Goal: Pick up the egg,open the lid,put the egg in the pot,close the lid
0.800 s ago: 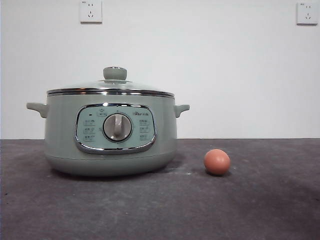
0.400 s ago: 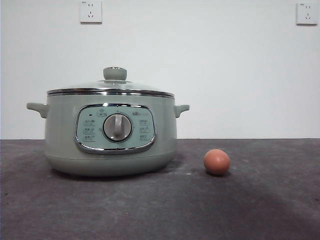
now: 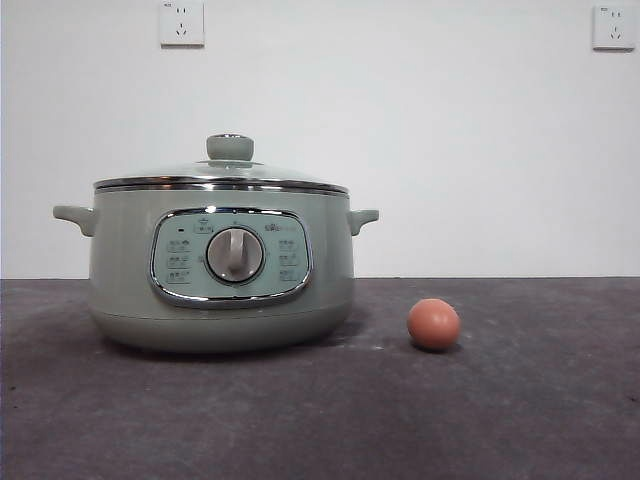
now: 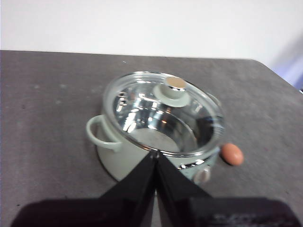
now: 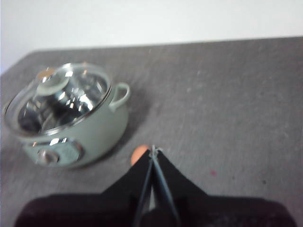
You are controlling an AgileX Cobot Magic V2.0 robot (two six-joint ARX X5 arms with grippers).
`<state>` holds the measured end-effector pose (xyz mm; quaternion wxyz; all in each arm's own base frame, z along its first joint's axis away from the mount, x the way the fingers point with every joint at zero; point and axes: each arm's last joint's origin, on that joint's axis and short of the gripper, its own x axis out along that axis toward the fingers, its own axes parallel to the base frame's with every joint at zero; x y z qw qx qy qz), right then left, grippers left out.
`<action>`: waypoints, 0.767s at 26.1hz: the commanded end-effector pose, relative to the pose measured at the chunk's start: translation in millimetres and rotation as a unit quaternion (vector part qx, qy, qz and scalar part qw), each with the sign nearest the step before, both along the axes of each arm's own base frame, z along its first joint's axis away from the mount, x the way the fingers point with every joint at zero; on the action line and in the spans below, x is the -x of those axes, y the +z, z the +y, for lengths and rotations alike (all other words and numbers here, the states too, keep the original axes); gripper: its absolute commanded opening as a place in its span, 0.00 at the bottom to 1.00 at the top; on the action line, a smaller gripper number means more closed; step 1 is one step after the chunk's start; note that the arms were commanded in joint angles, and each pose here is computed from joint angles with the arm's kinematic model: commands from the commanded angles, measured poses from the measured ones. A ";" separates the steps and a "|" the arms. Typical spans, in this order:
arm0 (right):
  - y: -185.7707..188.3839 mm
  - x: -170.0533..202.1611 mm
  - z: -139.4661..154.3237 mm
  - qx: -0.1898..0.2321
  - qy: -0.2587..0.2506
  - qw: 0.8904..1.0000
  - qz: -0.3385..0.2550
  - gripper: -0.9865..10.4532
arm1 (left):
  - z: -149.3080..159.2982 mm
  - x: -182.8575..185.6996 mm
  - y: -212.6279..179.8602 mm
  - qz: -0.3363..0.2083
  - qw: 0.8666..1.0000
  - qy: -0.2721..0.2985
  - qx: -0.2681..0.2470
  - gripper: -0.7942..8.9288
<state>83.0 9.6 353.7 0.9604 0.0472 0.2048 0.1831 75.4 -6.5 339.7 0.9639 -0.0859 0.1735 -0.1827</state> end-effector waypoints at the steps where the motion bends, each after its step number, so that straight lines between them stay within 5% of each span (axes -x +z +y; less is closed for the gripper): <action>1: 10.0 0.8 0.4 0.035 0.026 0.999 0.019 0.08 | -0.8 1.9 11.7 -0.002 1.000 -0.018 -0.012 0.08; 13: 21.0 -7.2 1.5 0.035 0.053 0.997 0.047 0.09 | -2.3 -3.7 20.0 0.024 0.999 -0.042 -0.015 0.09; 14: 21.0 -7.2 1.5 0.035 0.053 0.997 0.047 0.13 | -2.3 -5.4 20.0 0.025 0.999 -0.042 -0.014 0.17; 17: 21.3 -7.3 1.5 0.034 0.052 0.997 0.046 0.53 | -2.2 -8.6 19.7 0.029 0.998 -0.045 -0.012 0.74; 18: 21.4 -7.4 1.5 0.032 0.051 0.997 0.046 0.63 | -2.1 -9.6 19.5 0.031 0.998 -0.045 -0.011 0.77; 20: 21.3 -7.3 1.5 0.032 0.052 0.997 0.046 0.66 | -2.1 -11.9 18.9 0.035 0.998 -0.047 -0.010 0.77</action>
